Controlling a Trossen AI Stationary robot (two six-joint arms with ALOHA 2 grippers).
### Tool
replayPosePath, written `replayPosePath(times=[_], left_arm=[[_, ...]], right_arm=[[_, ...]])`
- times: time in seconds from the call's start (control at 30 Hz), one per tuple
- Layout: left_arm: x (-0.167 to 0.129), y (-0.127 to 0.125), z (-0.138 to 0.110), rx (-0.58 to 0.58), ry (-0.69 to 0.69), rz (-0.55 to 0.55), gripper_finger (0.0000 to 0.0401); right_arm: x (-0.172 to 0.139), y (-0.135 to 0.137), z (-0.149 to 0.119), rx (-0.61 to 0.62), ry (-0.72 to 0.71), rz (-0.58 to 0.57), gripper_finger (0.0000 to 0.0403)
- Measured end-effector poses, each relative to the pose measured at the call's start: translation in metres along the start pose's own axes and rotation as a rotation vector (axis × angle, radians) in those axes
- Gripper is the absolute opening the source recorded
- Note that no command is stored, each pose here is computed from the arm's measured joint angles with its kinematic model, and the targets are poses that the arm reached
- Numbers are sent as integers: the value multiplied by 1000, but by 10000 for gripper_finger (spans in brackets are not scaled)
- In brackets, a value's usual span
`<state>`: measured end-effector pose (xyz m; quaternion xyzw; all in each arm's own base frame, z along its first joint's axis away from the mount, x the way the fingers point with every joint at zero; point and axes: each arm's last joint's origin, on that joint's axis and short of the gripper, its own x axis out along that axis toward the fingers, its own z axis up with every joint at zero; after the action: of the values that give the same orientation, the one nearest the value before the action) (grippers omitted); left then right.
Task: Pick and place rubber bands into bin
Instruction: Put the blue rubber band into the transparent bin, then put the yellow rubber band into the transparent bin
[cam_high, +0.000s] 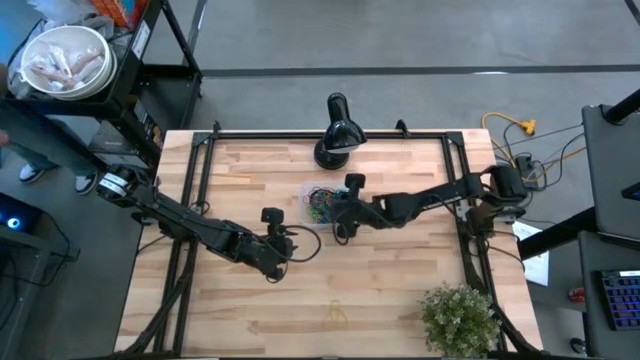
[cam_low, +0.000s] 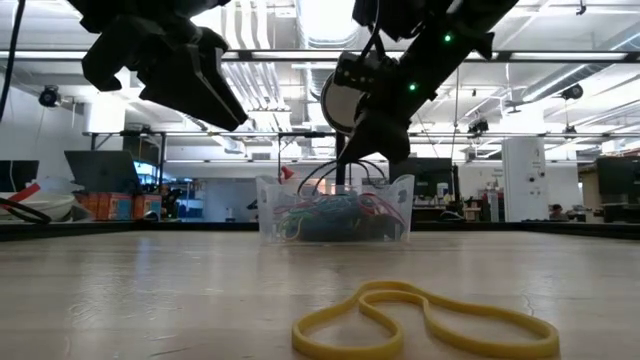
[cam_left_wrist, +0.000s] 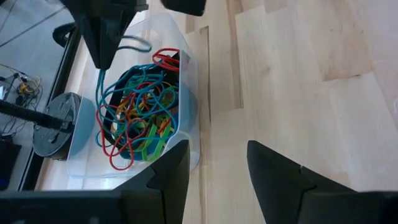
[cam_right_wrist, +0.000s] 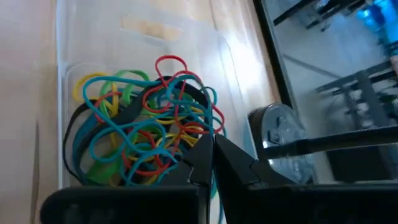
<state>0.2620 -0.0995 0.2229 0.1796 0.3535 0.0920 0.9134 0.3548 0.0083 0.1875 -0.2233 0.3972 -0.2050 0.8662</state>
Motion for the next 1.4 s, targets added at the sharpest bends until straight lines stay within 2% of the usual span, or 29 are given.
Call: replayPosePath(times=[0.27,0.63,0.73,0.9,1.03,1.23,1.4], left_arm=[[1,-1,-4,7,9,0,146],[2,-1,-4,7,12,1,146],[2,-1,-4,7,12,1,146],[2,-1,-4,8,12,1,146],[2,-1,-4,7,11,1,146],[2,-1,-4,7,10,1,146],[2,-1,-4,3,5,1,146]], right_arm=[[10,-10,-7,101,26,71,15],[9,-9,-7,110,30,71,108],[2,-3,-4,64,4,101,123],[-18,20,4,-50,-66,213,129],[-38,39,12,-94,-143,352,123],[-62,72,19,-56,-248,673,114],[-69,106,17,-54,-291,774,109]])
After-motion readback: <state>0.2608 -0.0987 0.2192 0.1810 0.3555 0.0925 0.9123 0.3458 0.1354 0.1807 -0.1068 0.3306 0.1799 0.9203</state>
